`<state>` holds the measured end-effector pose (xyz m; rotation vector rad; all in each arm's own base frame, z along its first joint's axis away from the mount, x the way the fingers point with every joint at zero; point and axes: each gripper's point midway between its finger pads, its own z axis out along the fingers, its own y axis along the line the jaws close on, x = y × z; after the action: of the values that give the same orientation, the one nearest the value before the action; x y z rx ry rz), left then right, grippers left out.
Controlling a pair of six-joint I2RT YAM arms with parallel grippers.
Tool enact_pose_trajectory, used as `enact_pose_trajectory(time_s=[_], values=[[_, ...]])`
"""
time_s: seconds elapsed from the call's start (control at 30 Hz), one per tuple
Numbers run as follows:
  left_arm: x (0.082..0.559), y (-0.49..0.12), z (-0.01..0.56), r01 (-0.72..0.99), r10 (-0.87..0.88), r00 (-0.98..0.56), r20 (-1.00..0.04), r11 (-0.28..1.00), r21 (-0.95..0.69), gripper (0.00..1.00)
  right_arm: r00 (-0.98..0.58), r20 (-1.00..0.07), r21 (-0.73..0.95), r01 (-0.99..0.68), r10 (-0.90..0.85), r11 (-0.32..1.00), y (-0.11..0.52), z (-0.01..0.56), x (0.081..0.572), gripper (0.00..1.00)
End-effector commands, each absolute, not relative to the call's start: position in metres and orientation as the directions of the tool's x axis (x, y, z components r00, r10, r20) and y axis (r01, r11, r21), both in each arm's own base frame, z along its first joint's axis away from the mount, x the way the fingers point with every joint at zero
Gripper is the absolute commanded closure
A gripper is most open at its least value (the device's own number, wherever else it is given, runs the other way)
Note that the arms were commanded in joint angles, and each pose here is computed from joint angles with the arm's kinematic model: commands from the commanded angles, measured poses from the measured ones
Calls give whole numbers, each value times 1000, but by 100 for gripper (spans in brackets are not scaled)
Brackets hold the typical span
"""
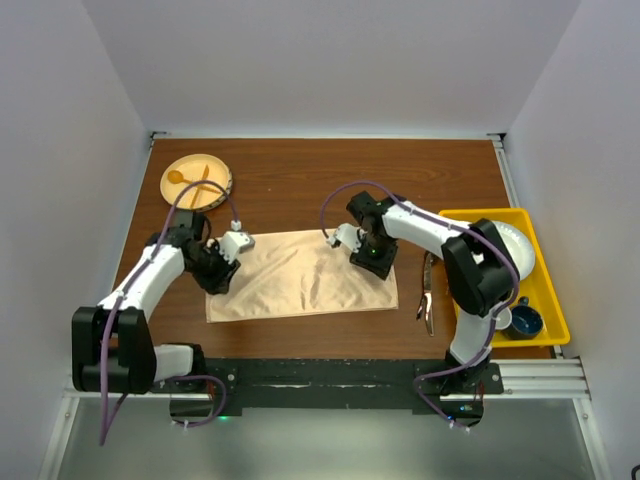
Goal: Fold the napkin into a case and place the utensils inside
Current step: Fold and flatten the napkin at the center of the board, then smooth out the rectangle-folded napkin at the center of the board.
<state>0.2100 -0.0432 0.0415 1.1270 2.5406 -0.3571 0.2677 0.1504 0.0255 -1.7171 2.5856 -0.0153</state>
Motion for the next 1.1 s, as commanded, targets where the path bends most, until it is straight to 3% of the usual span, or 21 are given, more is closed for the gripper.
enact_pose_trajectory(time_s=[0.0,0.07,0.1,0.2,0.3,0.33,0.37,0.47,0.57,0.6,0.7,0.83,0.9,1.07], values=[[248,-70,105,773,593,-537,-600,631,-68,46,-403,-245,-66,-901,-882,430,176,104,294,56],[279,-80,154,757,524,-481,-704,653,-31,12,-435,-417,-46,-867,-798,497,197,147,315,48],[290,-88,174,760,487,-446,-751,650,-30,0,-439,-494,-46,-849,-751,527,204,169,324,25],[336,-99,260,692,333,-322,-886,722,20,0,-431,-730,2,-777,-529,630,223,246,365,2],[359,-106,345,639,190,-117,-975,766,73,0,-355,-870,32,-734,-343,679,241,312,392,2],[361,-108,349,612,106,-133,-985,791,2,0,-339,-898,44,-706,-282,707,244,325,401,2],[368,-109,376,602,60,-4,-998,797,46,0,-343,-924,112,-661,-166,742,250,336,414,2],[364,-109,385,583,-26,85,-996,812,28,0,-420,-903,243,-669,-89,703,271,329,417,2],[368,-127,337,639,-87,-140,-986,752,-158,0,-518,-854,430,-745,-37,510,306,321,400,2],[365,-136,316,627,-149,-260,-954,725,-284,0,-554,-832,480,-737,-19,475,314,315,396,2],[359,-154,262,589,-233,-429,-873,661,-465,0,-671,-741,620,-662,35,421,332,283,388,2],[355,-182,226,511,-364,-558,-746,558,-654,0,-806,-591,751,-529,42,395,353,228,376,2],[350,-199,194,408,-403,-660,-634,517,-753,0,-829,-556,778,-496,54,386,362,210,377,2],[350,-215,158,282,-534,-681,-501,440,-853,0,-896,-434,860,-382,93,337,385,176,366,2]])
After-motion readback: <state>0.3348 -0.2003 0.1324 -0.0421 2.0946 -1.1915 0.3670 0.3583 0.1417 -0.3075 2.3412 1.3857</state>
